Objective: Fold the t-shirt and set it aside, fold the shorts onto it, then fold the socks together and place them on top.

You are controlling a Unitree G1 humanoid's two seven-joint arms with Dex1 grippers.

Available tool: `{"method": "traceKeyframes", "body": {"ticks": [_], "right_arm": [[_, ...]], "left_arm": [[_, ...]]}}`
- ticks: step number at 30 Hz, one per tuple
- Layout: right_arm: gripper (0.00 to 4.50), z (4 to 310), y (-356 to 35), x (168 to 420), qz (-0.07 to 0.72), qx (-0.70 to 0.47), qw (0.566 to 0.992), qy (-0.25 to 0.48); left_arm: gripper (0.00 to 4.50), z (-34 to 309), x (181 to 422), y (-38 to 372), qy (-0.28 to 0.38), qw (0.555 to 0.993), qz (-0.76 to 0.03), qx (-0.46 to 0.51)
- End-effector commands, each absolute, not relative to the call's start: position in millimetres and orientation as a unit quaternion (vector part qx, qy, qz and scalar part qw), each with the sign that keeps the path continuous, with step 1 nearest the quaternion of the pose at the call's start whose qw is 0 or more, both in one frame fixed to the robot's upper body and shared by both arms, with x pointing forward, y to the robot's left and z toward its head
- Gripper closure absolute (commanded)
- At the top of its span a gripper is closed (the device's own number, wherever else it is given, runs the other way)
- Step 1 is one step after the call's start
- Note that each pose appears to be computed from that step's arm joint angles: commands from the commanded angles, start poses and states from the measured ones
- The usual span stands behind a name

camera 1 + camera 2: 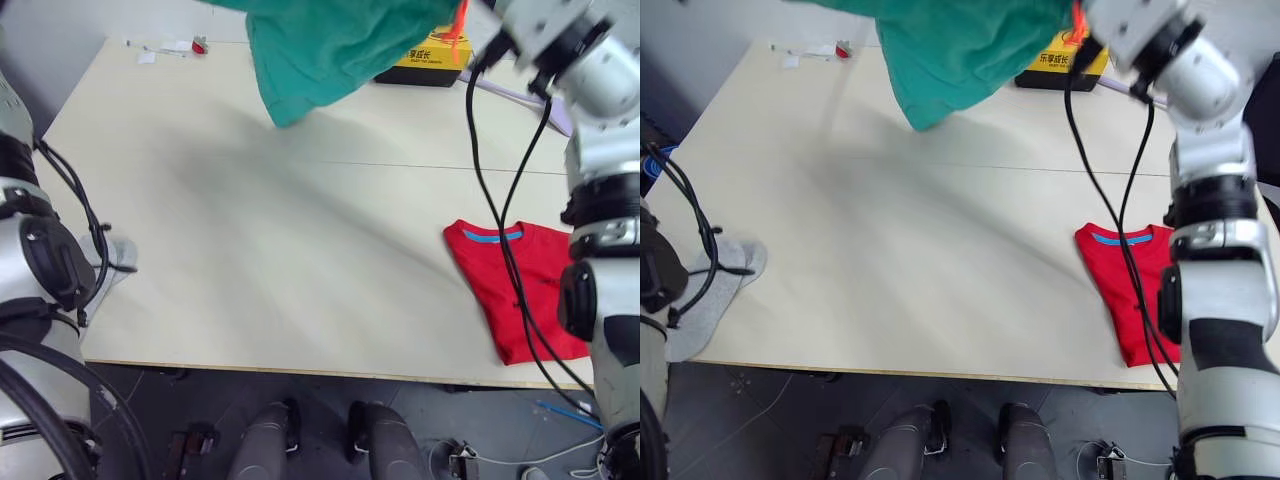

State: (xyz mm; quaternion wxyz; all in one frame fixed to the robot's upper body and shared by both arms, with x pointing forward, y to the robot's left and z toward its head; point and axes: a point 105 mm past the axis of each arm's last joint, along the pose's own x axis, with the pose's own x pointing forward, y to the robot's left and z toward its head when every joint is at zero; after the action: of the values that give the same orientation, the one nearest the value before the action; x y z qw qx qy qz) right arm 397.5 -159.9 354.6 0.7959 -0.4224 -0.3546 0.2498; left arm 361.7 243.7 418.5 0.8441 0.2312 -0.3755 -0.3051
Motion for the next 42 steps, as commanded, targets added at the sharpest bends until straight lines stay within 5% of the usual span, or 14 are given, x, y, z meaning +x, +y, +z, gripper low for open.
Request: {"method": "traceKeyframes", "body": {"ticks": [1,4,8,16,27,42], "right_arm": [[4.5,300,-173,385,0.335,-0.376,0.816,-0.285],[4.5,223,-171,355,0.436,-0.343,0.809,-0.193],[4.5,160,-183,315,0.496,-0.379,0.774,-0.104],[4.5,139,-218,286,0.485,-0.358,0.797,-0.038],[4.5,106,-225,220,0.587,-0.274,0.755,0.104],[4.5,114,-217,217,0.547,-0.23,0.8,0.085]], "left_arm": [[4.48,365,334,241,-0.297,0.812,-0.438,0.246],[4.48,286,306,229,-0.132,0.805,-0.532,0.229],[4.48,222,257,201,0.056,0.775,-0.618,0.123],[4.48,159,183,185,0.305,0.678,-0.666,0.05],[4.48,162,172,196,0.361,0.636,-0.681,0.029],[4.48,166,182,201,0.327,0.658,-0.678,-0.013]]}}
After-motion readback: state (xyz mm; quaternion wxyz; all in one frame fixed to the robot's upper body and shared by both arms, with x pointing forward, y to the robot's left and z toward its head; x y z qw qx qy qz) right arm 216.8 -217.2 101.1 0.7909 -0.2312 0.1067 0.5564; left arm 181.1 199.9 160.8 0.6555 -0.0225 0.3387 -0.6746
